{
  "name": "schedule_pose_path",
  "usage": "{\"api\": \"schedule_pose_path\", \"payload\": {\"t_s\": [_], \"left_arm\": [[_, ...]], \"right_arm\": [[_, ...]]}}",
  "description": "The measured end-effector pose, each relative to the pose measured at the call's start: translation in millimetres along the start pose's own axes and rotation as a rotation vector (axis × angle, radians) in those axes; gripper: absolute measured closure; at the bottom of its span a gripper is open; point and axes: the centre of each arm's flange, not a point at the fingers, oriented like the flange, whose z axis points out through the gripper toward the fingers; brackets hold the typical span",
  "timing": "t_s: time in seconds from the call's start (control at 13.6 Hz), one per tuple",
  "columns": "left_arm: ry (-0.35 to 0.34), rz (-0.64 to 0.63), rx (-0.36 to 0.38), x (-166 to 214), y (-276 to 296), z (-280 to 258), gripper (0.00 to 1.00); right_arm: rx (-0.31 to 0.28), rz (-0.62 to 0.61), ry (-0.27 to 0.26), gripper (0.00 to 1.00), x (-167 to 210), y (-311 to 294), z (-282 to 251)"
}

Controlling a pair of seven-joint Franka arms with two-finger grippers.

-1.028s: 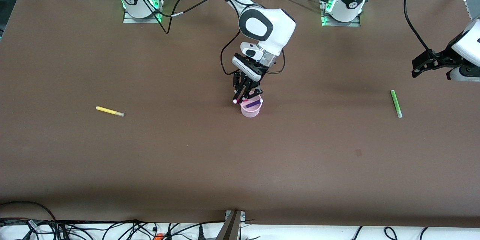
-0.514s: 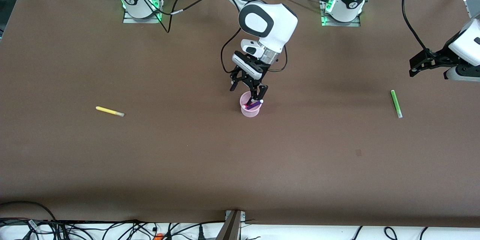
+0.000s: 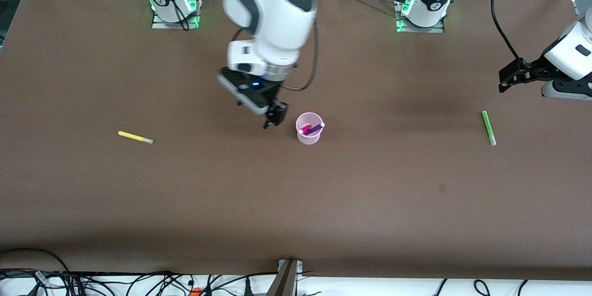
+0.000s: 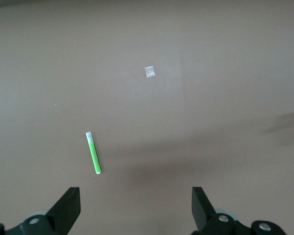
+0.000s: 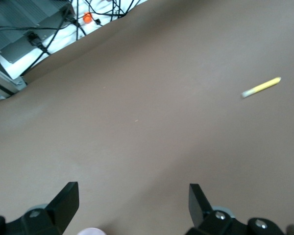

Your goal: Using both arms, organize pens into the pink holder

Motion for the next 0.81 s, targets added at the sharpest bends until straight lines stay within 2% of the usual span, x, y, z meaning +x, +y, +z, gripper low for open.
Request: {"api": "schedule_pose_path", "payload": {"t_s": [0.29,0.51,0.66,0.81], "left_arm": [[-0.002,0.004,0.0,-0.2,2.1,-0.6,0.0],[-0.009,0.005,-0.001,-0.9,2.7,-0.2,0.0],[-0.015,0.005,-0.001,-1.6,2.9,0.2,0.0],[-0.017,0.005,-0.001,-2.0,3.2,-0.3,0.0]], "right_arm": [[0.0,-0.217,-0.238,0.0,137.2,92.3,12.8],[0.043,-0.379,-0.388,0.0,215.3,161.7,52.0],[0.085,-0.457,-0.465,0.0,255.6,207.6,82.6],[0.106,-0.509,-0.511,0.0,280.7,244.2,113.9]]}}
